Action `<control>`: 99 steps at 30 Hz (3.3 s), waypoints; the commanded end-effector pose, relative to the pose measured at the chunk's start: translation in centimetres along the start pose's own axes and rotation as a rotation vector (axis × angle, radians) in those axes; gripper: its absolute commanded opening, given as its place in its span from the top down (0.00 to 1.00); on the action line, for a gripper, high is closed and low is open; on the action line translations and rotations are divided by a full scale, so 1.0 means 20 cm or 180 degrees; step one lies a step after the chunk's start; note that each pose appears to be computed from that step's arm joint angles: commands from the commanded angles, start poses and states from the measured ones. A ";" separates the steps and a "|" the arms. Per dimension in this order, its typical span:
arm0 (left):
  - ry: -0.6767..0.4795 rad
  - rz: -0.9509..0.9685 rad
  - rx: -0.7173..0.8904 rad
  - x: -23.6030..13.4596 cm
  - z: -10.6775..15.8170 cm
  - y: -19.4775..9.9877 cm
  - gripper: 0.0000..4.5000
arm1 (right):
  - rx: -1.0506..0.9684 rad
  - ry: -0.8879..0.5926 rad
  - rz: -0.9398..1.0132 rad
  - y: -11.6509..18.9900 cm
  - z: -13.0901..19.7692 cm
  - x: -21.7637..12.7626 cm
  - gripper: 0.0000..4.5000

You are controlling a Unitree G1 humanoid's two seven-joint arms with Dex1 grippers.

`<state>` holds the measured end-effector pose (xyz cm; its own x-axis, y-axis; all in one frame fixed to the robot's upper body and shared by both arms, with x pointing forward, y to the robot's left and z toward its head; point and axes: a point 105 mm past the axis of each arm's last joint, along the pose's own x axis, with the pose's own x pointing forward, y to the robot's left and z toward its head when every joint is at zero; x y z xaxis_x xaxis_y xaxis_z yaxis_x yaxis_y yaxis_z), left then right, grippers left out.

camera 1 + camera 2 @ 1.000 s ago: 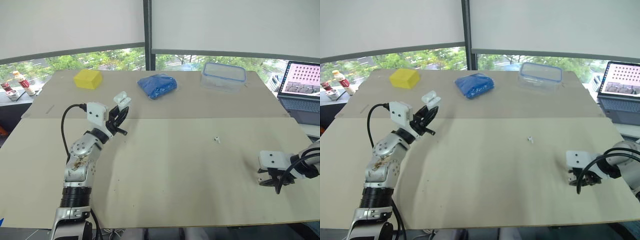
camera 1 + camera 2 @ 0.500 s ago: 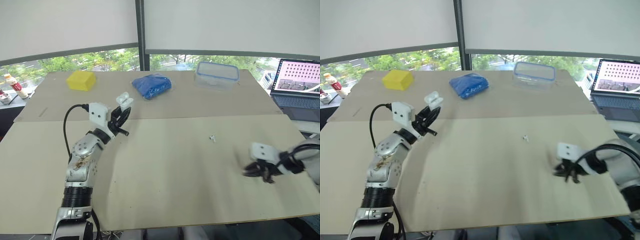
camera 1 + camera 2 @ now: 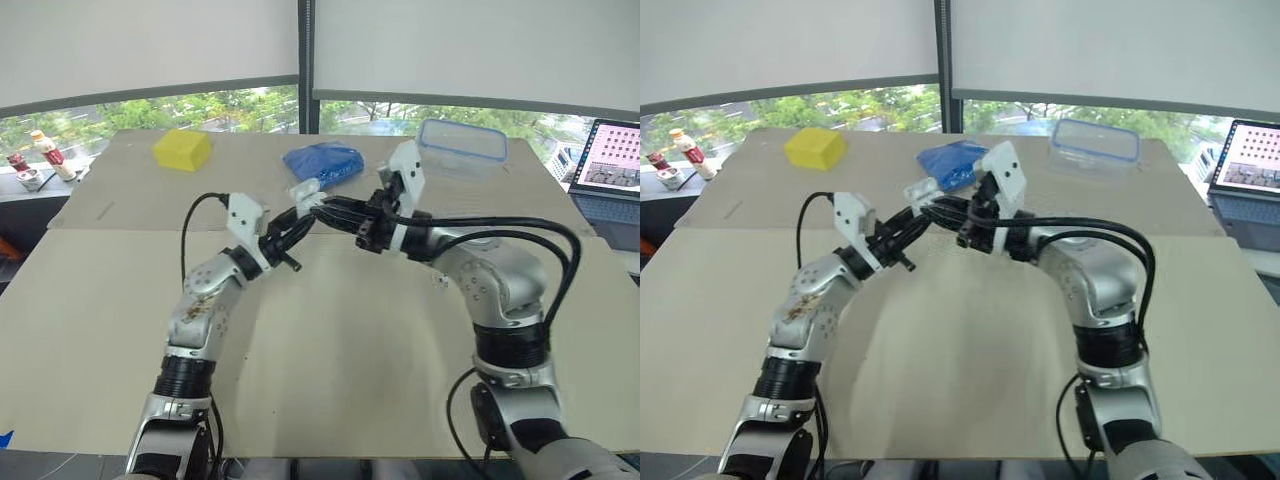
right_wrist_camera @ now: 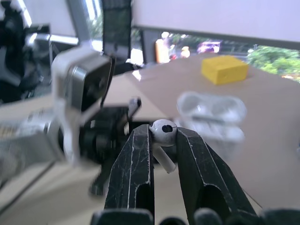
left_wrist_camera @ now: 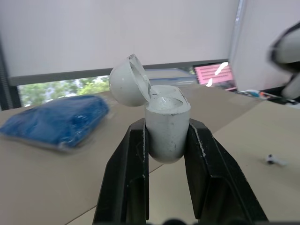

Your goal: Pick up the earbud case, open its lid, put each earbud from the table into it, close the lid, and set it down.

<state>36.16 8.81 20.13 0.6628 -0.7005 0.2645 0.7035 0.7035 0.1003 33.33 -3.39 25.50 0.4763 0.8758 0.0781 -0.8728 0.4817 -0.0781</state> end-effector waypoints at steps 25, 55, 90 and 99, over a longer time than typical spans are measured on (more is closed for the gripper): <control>-0.0251 -0.0105 -0.0042 0.08 0.07 -0.06 0.88 | 0.0811 -0.0498 -0.0721 -0.05 0.00 0.08 0.92; -0.0294 -0.0267 0.0145 0.08 0.10 -0.10 0.88 | 0.0830 -0.0294 -0.0973 -0.09 -0.11 0.05 0.69; -0.0047 0.0313 0.0304 -0.03 0.01 0.12 0.88 | -0.0426 0.1185 -0.2268 -0.55 -0.42 -0.68 0.48; -0.0009 0.0296 0.0328 -0.03 0.01 0.13 0.88 | 0.0028 0.1135 -0.2566 -0.56 -0.54 -0.74 0.48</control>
<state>37.61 11.15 18.94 0.7405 -0.6275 0.2405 0.6135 0.7773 0.1391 37.22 -20.70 13.24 0.9346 0.2510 -0.2521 -0.2903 0.9478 -0.1323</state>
